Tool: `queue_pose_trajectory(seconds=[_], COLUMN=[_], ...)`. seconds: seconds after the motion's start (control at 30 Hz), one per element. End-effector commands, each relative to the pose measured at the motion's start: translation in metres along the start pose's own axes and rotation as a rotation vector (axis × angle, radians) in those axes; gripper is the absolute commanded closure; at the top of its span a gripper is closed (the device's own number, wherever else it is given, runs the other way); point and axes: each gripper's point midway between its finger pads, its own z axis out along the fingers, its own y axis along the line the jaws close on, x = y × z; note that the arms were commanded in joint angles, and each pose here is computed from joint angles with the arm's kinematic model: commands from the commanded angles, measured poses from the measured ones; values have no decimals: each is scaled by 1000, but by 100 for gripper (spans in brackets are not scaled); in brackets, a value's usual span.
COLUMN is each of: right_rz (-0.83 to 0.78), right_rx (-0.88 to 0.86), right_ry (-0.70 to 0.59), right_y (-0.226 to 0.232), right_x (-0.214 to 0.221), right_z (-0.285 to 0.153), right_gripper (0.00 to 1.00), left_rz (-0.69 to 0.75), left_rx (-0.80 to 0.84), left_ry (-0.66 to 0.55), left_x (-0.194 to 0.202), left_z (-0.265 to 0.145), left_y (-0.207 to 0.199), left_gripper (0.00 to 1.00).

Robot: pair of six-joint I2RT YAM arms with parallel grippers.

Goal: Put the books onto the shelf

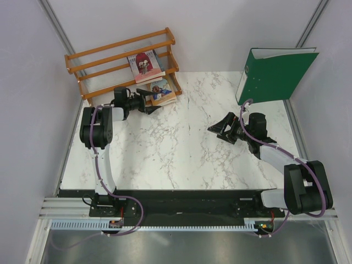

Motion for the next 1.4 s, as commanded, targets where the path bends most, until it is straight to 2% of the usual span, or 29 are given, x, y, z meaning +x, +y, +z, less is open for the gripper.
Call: queue_pose_trajectory(seconds=[0.0,0.13,0.2,0.37,0.4,0.43,0.53,0.57,0.6,0.67,0.73,0.77,0.8,0.87,0.9,1.0,1.03,1.1,1.23,1.27,1.37], right_rz=[-49,-51,-55,-73,-74,-79,-94,-102,-108,-122,-135,-137,-141,-152,-148,-179,-219,-225,-276,-274,-298], right_rx=[-45,-48,-49,-41,-38,-38,-20,-14,9,30,59,66,76,99,128,218,255,344,551,650,739], right_ry=[-22,-25,-24,-36,-36,-40,-40,-41,-42,-47,-51,-52,-45,-61,-56,-83,-126,-131,-261,-296,-388], right_y=[17,19,21,24,25,26,25,24,20,19,15,15,13,12,7,2,4,-4,-9,-21,-19], right_x=[-11,-12,-12,-17,-16,-17,-18,-19,-19,-22,-22,-23,-22,-27,-26,-34,-46,-48,-77,-81,-94], right_z=[0,-1,-2,-5,-5,-6,-8,-8,-9,-10,-11,-12,-12,-14,-16,-27,-32,-44,-84,-98,-125], right_gripper=[2,2,2,2,2,2,2,2,2,2,2,2,2,2,2,2,2,2,2,2,2], left_rz=[-58,-24,81,246,285,326,447,603,590,744,776,857,853,907,921,1002,1011,1027,1038,1045,1078], left_rx=[-4,-42,-45,-95,-92,-91,-206,-217,-298,-350,-440,-457,-505,-553,-550,-498,-528,-556,-590,-594,-615], left_ry=[90,94,72,23,14,12,-10,-70,-76,-164,-198,-256,-261,-310,-346,-344,-372,-403,-378,-373,-388], left_x=[25,38,49,87,96,111,127,130,135,137,144,144,147,147,151,174,170,166,164,164,157], left_z=[-14,-24,-35,-73,-81,-93,-118,-132,-144,-168,-190,-203,-213,-228,-236,-240,-245,-251,-249,-248,-247], left_y=[-17,1,0,40,43,50,79,71,90,87,97,91,101,106,105,89,91,87,85,84,71], left_gripper=[24,24,24,21,18,7,6,6,6,6,6,6,0,0,0,0,0,0,0,0,0])
